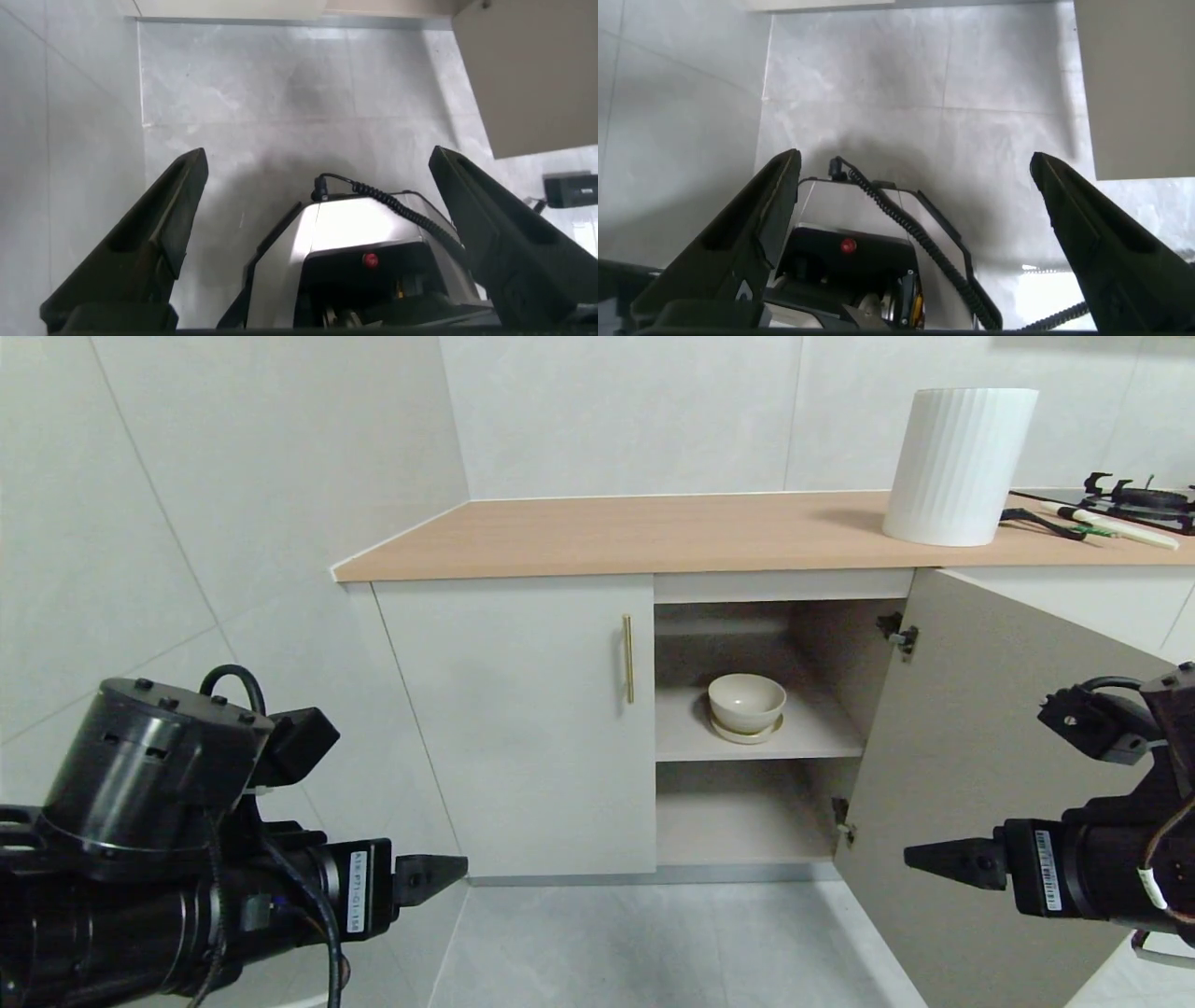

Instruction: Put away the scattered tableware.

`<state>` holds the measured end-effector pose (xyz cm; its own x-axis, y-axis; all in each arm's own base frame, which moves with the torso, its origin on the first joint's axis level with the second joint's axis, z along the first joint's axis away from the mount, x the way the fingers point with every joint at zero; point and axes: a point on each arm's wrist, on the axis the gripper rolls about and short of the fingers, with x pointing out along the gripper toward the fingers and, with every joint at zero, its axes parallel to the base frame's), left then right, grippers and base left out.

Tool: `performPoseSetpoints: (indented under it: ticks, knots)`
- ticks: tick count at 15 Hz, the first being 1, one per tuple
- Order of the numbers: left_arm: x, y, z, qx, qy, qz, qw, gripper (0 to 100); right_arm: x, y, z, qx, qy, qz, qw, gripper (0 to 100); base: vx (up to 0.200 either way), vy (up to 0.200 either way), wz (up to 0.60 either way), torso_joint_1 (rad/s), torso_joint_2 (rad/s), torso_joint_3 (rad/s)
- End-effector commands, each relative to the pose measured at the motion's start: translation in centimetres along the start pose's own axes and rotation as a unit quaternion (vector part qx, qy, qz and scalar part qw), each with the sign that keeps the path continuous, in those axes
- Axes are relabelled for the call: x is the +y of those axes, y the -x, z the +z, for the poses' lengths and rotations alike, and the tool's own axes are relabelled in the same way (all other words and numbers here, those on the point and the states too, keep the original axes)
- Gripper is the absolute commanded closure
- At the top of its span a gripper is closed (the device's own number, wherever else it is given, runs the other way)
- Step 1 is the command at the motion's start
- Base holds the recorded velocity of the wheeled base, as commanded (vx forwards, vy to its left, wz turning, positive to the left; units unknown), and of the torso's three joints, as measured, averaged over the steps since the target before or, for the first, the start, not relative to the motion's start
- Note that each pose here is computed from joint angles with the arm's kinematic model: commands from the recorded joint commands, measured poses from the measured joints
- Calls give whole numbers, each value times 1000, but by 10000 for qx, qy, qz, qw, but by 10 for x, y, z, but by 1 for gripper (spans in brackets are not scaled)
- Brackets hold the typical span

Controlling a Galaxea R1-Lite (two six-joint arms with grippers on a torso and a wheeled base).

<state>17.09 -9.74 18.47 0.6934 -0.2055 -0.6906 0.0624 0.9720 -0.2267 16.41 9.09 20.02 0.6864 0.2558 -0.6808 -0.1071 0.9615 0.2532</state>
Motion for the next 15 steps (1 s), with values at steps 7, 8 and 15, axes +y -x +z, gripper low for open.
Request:
performPoseSetpoints:
  ticks: [7,8,15]
  knots:
    - [-1,-3,0,49,-8,32,10000,0,0,1,0,20,3,-20,10000,0,0,0,0,0,0,0]
    - [-1,-3,0,49,-8,32,10000,0,-1,3,-2,142,35,-81,9999,0,0,-200,0,7,2,-2]
    - [-1,-5,0,69,-5,43,10000,0,-13,29,-19,831,894,-347,9919,0,0,-200,0,6,3,1]
